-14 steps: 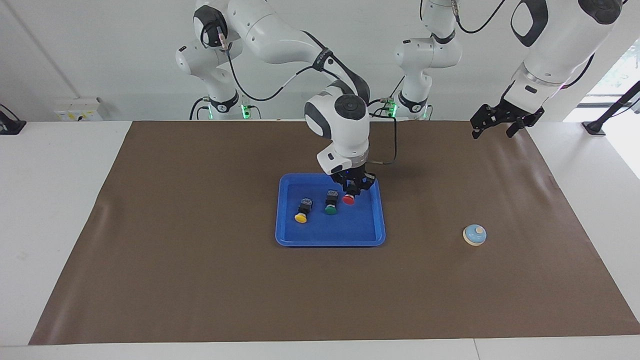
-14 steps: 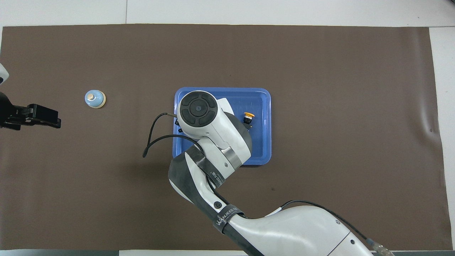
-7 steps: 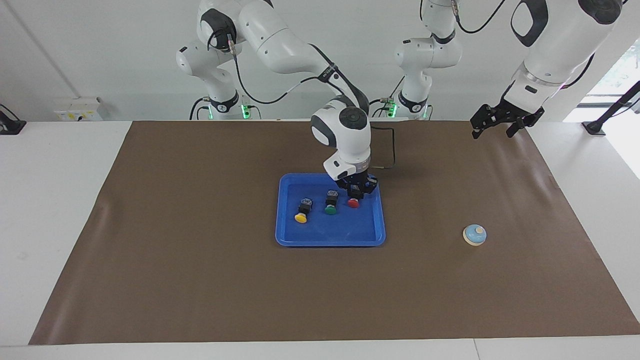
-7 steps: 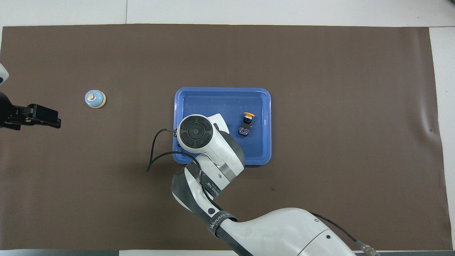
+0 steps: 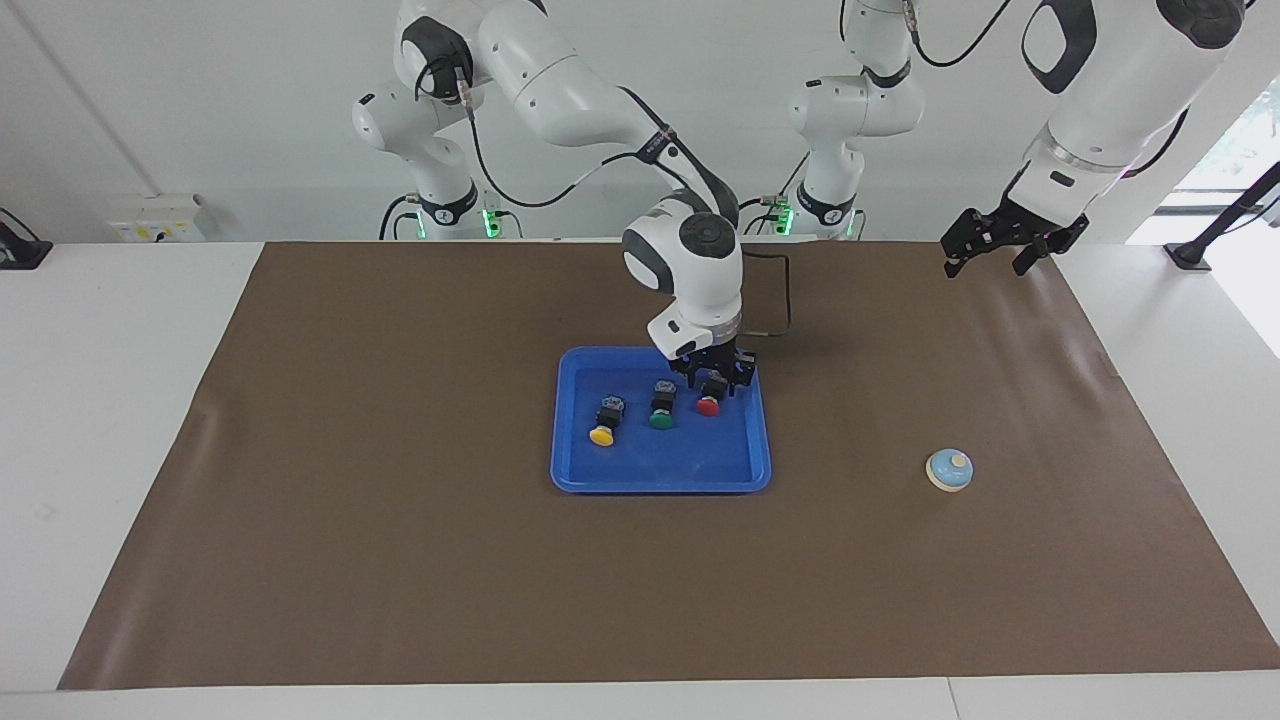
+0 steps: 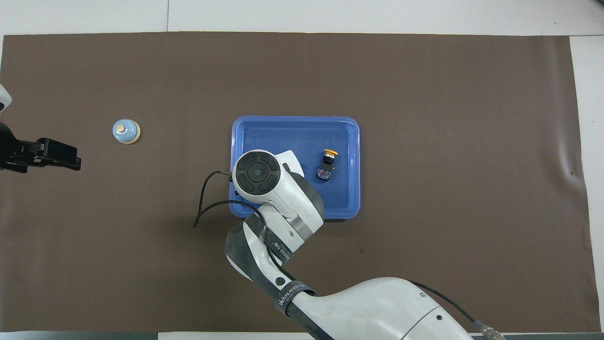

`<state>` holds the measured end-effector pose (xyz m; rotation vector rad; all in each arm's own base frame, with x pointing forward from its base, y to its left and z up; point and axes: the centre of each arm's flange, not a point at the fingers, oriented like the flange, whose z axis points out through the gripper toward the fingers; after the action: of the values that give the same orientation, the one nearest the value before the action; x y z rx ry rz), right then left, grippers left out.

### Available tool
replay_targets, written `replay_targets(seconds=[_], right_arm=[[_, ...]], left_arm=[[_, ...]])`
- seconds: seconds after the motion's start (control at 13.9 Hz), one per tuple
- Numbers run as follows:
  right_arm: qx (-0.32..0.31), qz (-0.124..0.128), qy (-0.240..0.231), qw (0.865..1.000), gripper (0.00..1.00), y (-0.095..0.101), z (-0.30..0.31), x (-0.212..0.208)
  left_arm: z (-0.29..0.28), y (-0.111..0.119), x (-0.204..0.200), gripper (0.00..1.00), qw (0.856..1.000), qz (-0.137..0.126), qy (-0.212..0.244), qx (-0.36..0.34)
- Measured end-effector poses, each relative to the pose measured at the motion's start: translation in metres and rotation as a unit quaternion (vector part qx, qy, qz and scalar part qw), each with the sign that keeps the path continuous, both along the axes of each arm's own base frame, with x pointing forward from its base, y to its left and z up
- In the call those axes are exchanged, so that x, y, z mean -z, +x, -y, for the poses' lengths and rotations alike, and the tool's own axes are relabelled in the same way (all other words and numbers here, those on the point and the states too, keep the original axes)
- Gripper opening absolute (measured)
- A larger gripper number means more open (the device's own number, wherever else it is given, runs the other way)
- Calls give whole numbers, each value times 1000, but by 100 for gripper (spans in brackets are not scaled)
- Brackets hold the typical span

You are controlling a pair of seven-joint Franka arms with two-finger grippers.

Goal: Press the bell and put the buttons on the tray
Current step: 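Carry the red button with the right gripper into the tray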

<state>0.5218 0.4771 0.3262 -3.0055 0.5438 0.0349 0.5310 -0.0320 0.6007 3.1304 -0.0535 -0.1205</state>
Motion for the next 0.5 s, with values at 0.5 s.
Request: replay_targets(seconds=[0.5], right_arm=[[14,-4,-10,1000,100,87,176,-129]], left_arm=[[0,0,0,100,1000,0,0,0]])
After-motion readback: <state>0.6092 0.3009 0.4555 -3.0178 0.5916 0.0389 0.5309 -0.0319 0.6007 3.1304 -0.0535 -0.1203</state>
